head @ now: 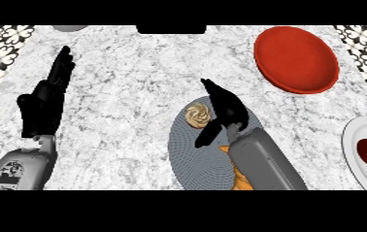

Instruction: Pick the cupcake from the placemat and place it in the bowl

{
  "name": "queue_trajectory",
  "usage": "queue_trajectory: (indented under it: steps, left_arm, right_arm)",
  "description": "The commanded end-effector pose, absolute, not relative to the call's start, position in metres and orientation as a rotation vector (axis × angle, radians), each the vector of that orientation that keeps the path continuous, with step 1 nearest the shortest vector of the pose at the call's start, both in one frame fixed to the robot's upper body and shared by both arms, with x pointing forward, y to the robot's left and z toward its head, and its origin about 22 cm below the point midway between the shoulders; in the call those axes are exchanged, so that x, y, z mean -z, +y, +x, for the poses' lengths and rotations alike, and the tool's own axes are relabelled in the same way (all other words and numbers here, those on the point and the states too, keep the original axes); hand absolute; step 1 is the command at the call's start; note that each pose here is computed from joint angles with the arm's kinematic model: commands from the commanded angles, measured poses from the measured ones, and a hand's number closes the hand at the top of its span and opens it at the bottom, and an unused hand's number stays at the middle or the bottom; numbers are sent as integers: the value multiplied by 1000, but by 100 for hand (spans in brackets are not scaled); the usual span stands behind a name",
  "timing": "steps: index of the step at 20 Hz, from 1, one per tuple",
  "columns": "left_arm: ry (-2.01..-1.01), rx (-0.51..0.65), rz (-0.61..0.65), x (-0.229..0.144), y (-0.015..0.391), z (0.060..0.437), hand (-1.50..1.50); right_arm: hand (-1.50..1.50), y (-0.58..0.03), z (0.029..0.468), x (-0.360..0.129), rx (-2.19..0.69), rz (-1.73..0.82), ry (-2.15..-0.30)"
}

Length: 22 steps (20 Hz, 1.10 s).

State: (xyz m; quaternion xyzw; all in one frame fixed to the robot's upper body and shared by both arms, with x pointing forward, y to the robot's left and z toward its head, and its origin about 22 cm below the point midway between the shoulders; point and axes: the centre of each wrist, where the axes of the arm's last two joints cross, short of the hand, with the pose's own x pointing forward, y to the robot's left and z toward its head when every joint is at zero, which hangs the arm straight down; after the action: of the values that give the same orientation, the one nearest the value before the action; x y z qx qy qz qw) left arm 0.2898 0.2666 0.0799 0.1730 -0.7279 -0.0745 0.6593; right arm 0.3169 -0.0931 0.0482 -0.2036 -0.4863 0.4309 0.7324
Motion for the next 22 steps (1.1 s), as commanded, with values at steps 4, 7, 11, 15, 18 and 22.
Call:
queue_trajectory:
  steps: [4,7,11,15,18,22]
  left_arm:
    - [-1671,159,385,-87,239,274,0]
    - [-1656,170,392,-89,264,299,0]
    - [-1636,182,405,-80,249,291,0]
    - [-1655,148,392,-62,270,274,0]
    - [-1645,177,388,-68,261,289,0]
    - [-1653,174,397,-75,261,286,0]
  right_arm:
    - [-150,-86,329,-17,-946,-457,-1055]
    - [-150,-85,321,-7,-960,-428,-1075]
    - [-150,-85,338,-3,-967,-431,-1057]
    - [150,-107,339,6,-1064,-488,-1121]
    - [150,-83,347,15,-1080,-509,-1127]
    - [150,-88,340,21,-1052,-466,-1160]
